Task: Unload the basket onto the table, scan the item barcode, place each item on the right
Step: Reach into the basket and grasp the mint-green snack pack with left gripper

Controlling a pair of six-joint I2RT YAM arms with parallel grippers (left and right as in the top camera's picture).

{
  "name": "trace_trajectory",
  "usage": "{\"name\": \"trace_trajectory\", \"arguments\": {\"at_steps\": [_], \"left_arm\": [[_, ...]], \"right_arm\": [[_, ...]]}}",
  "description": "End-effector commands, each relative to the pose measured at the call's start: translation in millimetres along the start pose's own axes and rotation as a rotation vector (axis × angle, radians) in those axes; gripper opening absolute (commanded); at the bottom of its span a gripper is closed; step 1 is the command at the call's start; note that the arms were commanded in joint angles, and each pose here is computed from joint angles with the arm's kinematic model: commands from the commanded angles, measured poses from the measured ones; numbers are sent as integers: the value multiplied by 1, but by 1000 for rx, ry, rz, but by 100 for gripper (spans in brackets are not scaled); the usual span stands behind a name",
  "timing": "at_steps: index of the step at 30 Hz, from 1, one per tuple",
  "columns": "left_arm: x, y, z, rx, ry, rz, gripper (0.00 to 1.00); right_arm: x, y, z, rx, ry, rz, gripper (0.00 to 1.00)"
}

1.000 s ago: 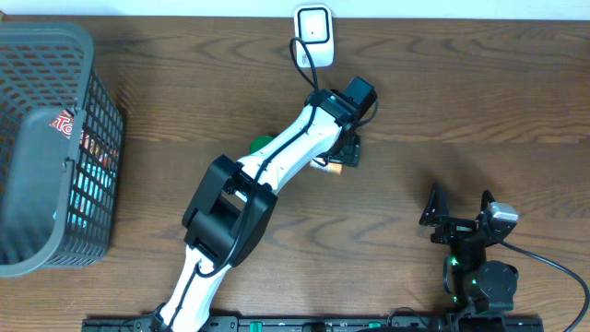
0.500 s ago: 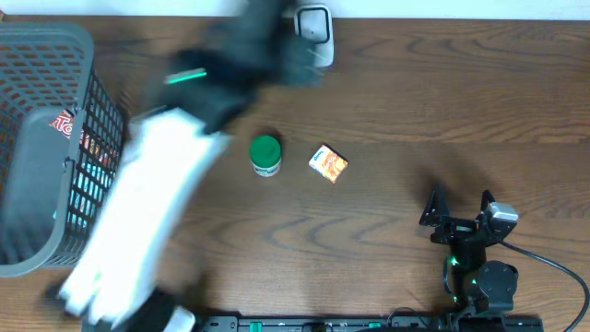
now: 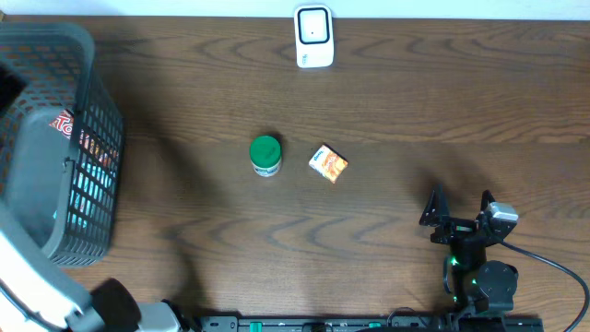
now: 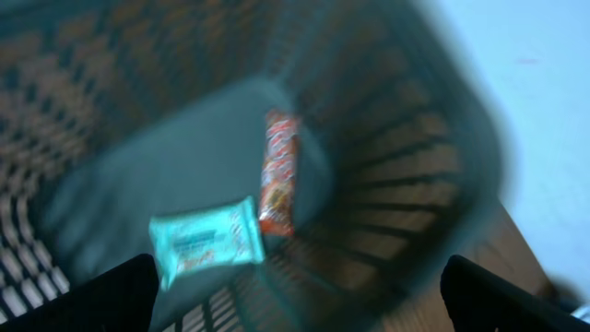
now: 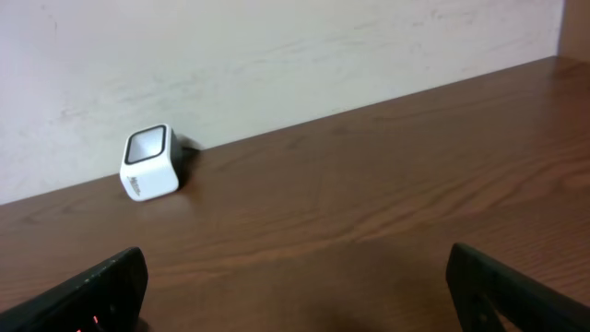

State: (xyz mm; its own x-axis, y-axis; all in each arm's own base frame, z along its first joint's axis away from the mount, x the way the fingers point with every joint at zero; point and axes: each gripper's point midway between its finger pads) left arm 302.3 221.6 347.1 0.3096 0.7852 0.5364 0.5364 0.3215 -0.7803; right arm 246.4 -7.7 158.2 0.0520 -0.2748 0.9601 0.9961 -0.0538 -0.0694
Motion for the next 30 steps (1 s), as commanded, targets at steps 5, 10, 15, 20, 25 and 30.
{"name": "trace_trajectory", "arguments": {"at_steps": [5,10,15,20,25,30], "left_arm": [[-29,55,50,18,-199,185,98],[-54,96,66,37,-221,242,98],[-80,124,94,74,-272,297,98],[-101,134,104,16,-353,367,98],[-118,147,115,29,-371,393,98],[-138,162,123,38,-377,413,98]], "right_arm": [[-1,0,2,10,-8,2,99],[-1,0,2,10,-8,2,99],[-1,0,2,10,-8,2,99],[-1,0,2,10,-8,2,99],[-1,0,2,10,-8,2,99],[-1,0,2,10,-8,2,99]]}}
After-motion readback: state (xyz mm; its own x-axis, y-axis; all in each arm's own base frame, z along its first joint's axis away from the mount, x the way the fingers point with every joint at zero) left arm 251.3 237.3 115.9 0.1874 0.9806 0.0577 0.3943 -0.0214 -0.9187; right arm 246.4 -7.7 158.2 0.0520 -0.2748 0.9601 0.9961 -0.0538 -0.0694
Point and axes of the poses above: each gripper's point midway between its finger pads, its own y axis out along the fingers, its own z axis along the line the jaws close on, x = y × z
